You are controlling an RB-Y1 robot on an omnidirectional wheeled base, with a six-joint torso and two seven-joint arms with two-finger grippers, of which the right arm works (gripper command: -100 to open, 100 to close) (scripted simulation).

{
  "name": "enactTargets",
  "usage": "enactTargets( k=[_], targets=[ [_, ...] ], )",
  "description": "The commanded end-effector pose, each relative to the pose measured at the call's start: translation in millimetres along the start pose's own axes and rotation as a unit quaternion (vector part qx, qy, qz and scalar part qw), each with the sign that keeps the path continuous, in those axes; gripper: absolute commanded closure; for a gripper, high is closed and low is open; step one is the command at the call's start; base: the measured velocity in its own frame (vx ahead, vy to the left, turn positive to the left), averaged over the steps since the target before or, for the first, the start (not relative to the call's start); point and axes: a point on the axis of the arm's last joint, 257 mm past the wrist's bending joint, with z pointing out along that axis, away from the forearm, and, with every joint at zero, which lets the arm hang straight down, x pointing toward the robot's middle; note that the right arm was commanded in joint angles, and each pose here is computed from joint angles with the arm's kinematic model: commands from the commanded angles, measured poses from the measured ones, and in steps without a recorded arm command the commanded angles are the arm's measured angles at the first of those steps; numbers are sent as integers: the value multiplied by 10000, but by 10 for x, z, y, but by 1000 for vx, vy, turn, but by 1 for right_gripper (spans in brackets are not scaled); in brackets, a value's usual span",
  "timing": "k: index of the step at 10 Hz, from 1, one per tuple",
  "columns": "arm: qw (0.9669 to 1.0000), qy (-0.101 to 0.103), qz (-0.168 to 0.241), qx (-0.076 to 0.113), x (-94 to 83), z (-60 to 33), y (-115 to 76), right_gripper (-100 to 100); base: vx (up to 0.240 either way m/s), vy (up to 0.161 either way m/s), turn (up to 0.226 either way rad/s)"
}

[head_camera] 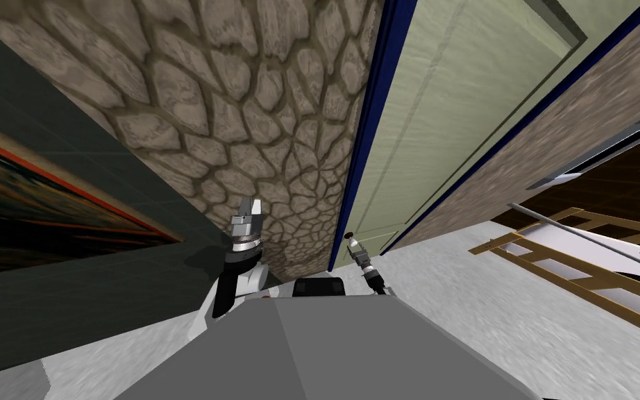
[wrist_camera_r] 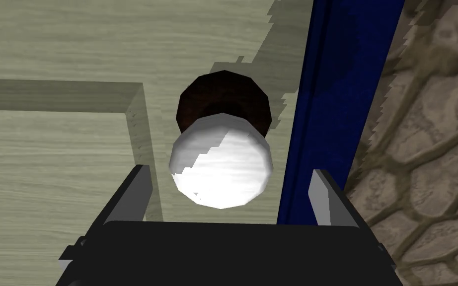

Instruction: Pull the door open

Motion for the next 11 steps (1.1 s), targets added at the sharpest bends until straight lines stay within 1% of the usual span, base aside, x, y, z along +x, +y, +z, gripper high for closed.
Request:
enactTargets(
  k=[1, 2, 3, 8, 9, 10, 11],
  targets=[
    [10000, -11, 20, 42, -5, 12, -40, -100, 157, 2, 54],
    [10000, -9, 15, 25, -1, 16, -30, -100, 46, -8, 25],
    [10000, -9, 15, 25, -1, 16, -30, 100, -12, 1, -19],
    [10000, -9, 15, 25, -1, 16, -30, 100, -5, 1, 0],
    [9998, -33, 184, 54, -16, 27, -50, 100, -21, -19, 49],
    [9996, -41, 254, 66, -19, 29, -57, 100, -47, -39, 72],
    [9989, -64, 458, 103, -29, 32, -79, 100, -66, -40, 96]
  ],
)
